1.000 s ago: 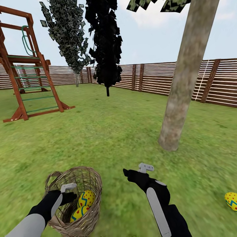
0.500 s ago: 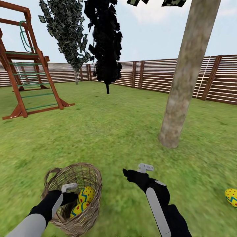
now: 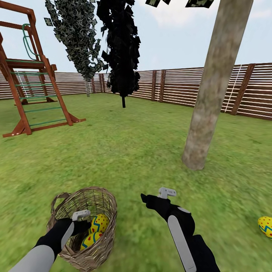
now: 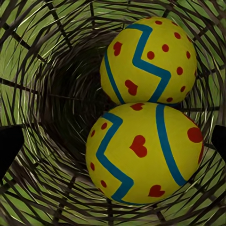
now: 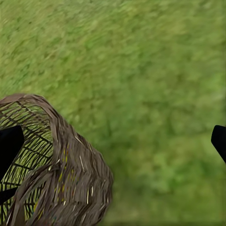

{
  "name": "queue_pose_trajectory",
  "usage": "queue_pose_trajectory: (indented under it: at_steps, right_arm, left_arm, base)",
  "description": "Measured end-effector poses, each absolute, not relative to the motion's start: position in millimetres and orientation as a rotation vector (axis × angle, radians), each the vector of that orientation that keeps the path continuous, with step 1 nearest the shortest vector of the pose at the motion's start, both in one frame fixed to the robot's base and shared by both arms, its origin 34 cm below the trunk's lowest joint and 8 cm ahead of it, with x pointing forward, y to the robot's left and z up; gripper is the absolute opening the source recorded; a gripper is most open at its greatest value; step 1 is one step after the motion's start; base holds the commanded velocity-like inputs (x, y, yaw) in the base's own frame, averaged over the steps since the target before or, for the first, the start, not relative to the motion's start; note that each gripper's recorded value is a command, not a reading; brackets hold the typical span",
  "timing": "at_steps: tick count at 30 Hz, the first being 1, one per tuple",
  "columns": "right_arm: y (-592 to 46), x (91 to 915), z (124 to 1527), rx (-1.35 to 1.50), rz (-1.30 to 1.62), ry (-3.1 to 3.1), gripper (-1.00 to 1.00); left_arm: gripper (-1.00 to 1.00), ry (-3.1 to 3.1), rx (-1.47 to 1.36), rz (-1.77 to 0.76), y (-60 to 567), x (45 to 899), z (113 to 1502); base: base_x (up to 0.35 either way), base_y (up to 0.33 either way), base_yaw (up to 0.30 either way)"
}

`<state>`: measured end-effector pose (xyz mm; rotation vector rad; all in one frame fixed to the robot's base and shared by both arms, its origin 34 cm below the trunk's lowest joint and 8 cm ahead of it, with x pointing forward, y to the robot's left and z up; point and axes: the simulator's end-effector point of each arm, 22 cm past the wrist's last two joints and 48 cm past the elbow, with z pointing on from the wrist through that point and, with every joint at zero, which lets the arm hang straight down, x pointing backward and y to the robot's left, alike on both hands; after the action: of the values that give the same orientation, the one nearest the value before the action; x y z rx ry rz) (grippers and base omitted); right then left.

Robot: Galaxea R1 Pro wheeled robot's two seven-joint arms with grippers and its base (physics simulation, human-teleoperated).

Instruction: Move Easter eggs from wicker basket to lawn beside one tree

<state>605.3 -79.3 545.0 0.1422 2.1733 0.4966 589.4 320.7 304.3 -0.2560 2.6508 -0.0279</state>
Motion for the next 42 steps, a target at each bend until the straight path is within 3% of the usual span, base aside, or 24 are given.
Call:
queue_pose_trajectory:
  at_steps: [42]
  right_arm:
    - [-76,605,546,0.131,0.5,2.172,1.0]
  left_arm:
    - [1.0,2.813,-0.283,-0.047,320,581,328]
  base:
    - [0.025,0.0,0.0]
